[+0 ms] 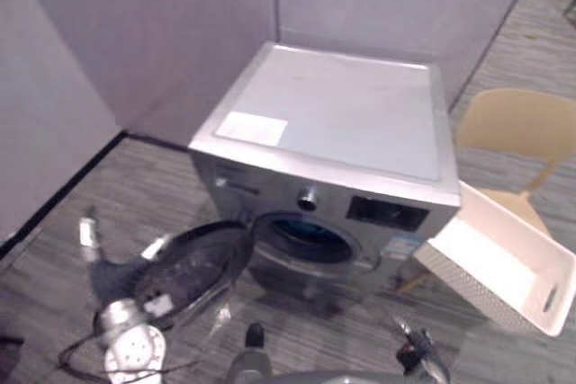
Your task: Pick up the laundry basket with both hands and put the clothes into the washing machine.
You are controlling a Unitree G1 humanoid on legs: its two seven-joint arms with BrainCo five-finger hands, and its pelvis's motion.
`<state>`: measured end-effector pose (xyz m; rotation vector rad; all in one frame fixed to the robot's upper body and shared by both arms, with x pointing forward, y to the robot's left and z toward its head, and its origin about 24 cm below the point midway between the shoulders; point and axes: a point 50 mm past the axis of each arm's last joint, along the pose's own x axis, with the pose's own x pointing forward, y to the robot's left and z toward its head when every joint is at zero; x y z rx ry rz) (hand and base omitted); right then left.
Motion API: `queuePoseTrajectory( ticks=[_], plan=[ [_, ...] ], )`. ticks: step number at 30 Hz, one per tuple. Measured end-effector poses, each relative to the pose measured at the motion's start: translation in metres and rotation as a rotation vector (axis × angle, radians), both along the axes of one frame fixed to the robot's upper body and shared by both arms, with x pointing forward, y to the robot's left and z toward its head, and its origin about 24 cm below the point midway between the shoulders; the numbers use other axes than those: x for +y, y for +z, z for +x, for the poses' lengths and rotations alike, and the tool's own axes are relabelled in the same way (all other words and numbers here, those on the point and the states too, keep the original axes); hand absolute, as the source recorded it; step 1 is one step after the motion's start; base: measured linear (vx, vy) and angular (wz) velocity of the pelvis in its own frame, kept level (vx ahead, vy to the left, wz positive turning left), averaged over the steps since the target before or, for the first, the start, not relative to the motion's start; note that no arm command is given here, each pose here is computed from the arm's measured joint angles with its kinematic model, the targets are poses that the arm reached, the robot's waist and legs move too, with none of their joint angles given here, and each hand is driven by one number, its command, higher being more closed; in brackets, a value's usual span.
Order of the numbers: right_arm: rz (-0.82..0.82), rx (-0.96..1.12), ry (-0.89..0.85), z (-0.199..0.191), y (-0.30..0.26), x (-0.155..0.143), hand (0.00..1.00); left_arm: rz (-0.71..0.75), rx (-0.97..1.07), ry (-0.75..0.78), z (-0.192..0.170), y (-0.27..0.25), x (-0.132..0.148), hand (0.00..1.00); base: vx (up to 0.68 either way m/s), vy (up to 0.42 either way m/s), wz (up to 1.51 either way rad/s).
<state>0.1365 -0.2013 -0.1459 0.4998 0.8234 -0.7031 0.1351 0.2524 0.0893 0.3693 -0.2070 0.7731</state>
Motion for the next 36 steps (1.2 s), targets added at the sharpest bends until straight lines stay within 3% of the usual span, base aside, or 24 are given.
queuePoseTrajectory(
  ticks=[3,8,17,24,27,31,36],
  plan=[
    [-0.032,-0.081,0.025,0.020,0.011,-0.005,0.00,0.080,-0.083,0.023,-0.002,0.022,0.000,0.00,-0.07,0.197,0.11],
    [0.026,-0.049,0.030,0.025,0.005,0.006,0.00,0.143,-0.184,0.079,0.013,0.039,0.008,0.00,0.04,0.172,0.27],
    [0.013,0.001,0.047,0.021,0.002,0.000,0.00,0.164,-0.178,-0.036,0.034,0.042,0.003,0.00,-0.01,0.148,0.00],
    [0.051,-0.033,0.089,0.013,0.001,0.018,0.00,0.139,0.163,-0.226,0.061,-0.015,0.006,0.00,-0.08,-0.030,-0.60],
    [0.065,-0.009,0.075,-0.002,-0.004,0.017,0.00,0.080,0.302,-0.210,0.081,-0.045,0.021,0.00,-0.06,-0.146,-0.10],
    [0.057,-0.025,0.067,-0.009,-0.004,0.009,0.00,-0.046,0.548,-0.148,0.076,-0.098,0.042,0.00,0.03,-0.137,-0.18],
    [0.044,0.013,0.065,-0.028,-0.008,0.002,0.00,-0.122,0.574,-0.075,0.063,-0.113,0.049,0.00,0.00,-0.081,-0.12]
  ],
)
